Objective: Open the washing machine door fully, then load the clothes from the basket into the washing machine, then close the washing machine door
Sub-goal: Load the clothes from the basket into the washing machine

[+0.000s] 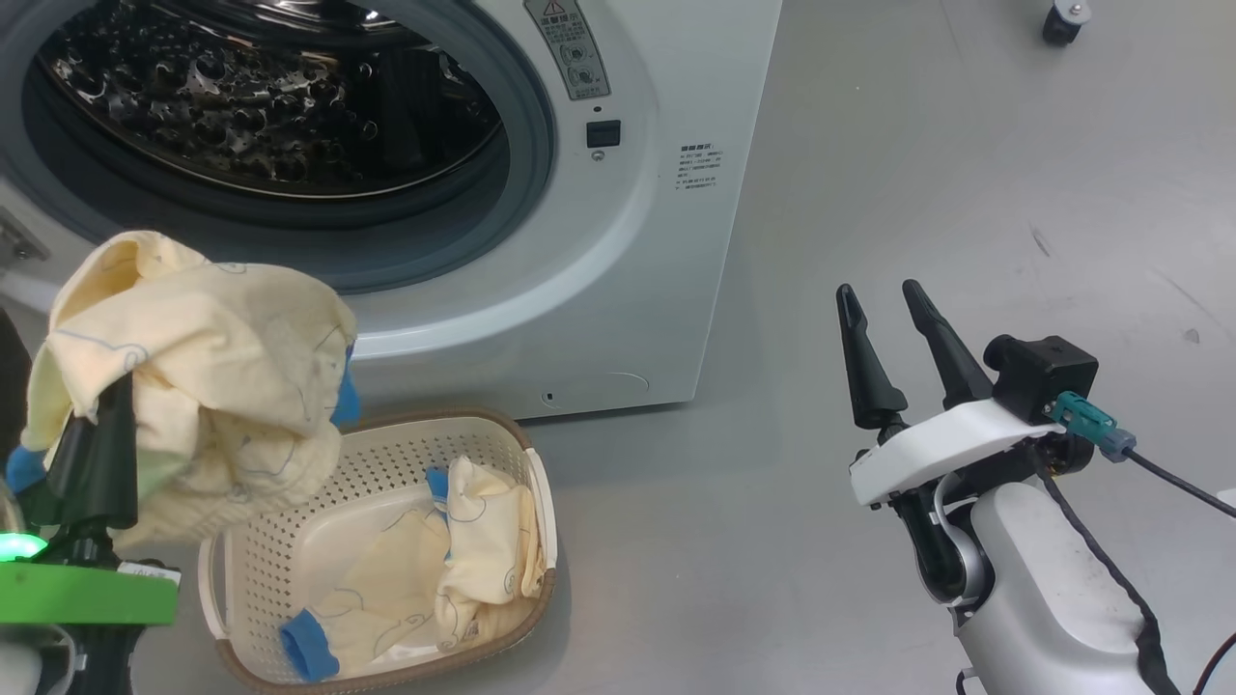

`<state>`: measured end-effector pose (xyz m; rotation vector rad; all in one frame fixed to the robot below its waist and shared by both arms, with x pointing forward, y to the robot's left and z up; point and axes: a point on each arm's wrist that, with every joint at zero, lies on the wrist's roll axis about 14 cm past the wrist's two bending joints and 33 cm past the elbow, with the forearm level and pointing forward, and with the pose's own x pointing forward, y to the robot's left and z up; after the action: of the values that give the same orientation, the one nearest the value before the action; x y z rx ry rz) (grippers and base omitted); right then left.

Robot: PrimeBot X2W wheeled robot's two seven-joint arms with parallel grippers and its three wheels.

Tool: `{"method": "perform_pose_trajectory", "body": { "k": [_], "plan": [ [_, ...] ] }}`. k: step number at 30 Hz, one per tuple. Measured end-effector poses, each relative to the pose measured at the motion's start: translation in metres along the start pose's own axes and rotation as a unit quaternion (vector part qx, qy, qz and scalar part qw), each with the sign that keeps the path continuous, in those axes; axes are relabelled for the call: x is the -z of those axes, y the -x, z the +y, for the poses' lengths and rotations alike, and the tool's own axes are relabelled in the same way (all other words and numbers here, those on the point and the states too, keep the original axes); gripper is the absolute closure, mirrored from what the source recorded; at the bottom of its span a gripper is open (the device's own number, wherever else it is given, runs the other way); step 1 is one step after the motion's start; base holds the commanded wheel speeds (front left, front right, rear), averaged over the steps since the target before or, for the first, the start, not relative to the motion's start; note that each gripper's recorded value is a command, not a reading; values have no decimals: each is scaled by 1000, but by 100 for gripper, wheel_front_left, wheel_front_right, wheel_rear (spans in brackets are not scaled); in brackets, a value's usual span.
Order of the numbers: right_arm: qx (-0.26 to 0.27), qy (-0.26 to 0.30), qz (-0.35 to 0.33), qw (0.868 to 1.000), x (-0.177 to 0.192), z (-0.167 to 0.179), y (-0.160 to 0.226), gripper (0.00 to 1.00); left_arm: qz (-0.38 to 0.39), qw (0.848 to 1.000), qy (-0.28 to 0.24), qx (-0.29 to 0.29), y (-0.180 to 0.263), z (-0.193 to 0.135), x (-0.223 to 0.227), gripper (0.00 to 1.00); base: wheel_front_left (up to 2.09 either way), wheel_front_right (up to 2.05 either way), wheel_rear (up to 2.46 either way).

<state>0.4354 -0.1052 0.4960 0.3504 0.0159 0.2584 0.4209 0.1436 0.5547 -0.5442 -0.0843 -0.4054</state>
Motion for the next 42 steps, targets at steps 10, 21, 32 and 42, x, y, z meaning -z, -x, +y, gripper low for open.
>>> {"method": "perform_pose_trajectory", "body": {
  "k": [10, 21, 32, 42],
  "plan": [
    [-3, -2, 1, 1000, 0, 1, 4, 0, -31, 999, 13, 23, 1, -22, -15, 100, 0, 0, 0],
    [-5, -5, 12, 1000, 9, 3, 4, 0, -55, 997, -24, 54, -21, -26, -37, 100, 0, 0, 0],
    [6, -16, 33, 999, 29, -4, 3, 0, -71, 993, -36, 90, -71, -29, -45, 100, 0, 0, 0],
    [10, -15, 51, 999, 47, -12, -8, 0, 38, 997, -47, 41, -107, 32, 22, 100, 0, 0, 0]
  ]
}}
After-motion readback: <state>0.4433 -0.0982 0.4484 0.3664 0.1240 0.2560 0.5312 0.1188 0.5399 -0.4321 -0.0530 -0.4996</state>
